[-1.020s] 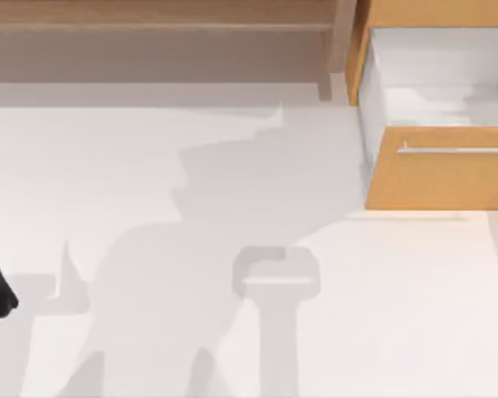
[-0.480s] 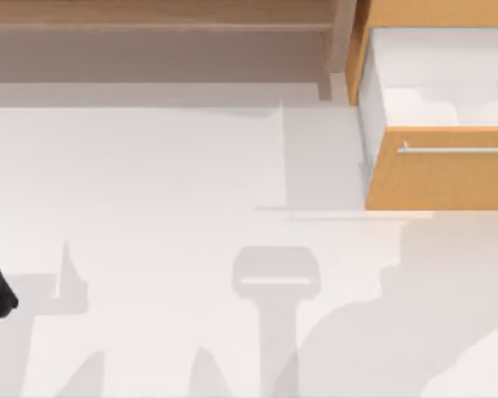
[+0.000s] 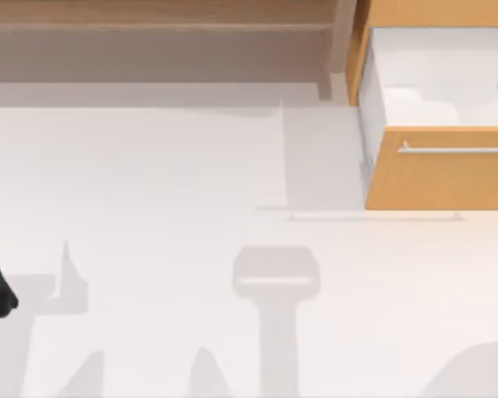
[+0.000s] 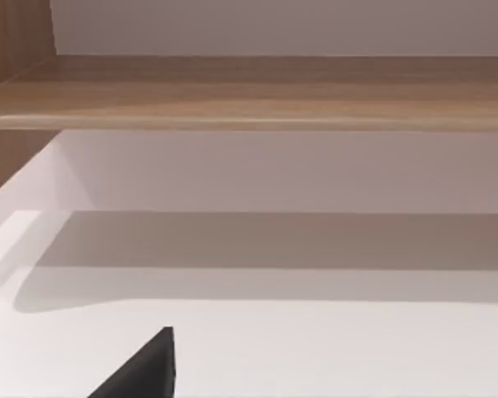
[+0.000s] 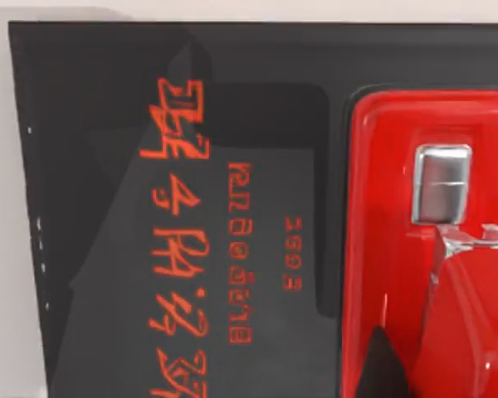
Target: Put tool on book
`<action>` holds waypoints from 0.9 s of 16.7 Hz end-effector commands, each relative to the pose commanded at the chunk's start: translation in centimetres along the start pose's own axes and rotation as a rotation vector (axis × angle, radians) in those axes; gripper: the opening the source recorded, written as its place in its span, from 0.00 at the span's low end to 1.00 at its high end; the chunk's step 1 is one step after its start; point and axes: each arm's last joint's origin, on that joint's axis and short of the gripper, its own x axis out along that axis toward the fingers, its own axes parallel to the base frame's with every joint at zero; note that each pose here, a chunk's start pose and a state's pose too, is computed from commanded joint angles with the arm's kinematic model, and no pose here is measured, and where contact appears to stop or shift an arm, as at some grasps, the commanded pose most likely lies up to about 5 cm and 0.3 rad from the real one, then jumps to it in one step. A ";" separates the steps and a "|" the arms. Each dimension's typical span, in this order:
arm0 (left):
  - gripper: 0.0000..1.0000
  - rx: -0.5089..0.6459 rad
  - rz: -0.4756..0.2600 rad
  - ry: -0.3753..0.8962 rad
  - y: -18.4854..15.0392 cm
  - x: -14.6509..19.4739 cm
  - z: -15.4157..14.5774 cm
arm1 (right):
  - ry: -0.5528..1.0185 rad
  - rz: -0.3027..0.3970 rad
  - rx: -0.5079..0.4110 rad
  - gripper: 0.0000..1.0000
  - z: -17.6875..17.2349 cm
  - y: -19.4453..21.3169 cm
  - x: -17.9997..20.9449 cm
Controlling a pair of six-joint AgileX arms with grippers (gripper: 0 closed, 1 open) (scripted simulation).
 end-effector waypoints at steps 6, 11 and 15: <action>1.00 0.000 0.000 0.000 0.0 0.0 0.0 | 0.008 0.005 -0.001 0.00 -0.1 0.0 0.2; 1.00 0.000 0.000 0.000 0.0 0.0 0.0 | 0.007 0.005 0.000 0.00 -0.2 0.0 2.2; 1.00 0.000 0.000 0.000 0.0 0.0 0.0 | 0.007 0.004 0.001 0.00 -0.3 0.0 3.2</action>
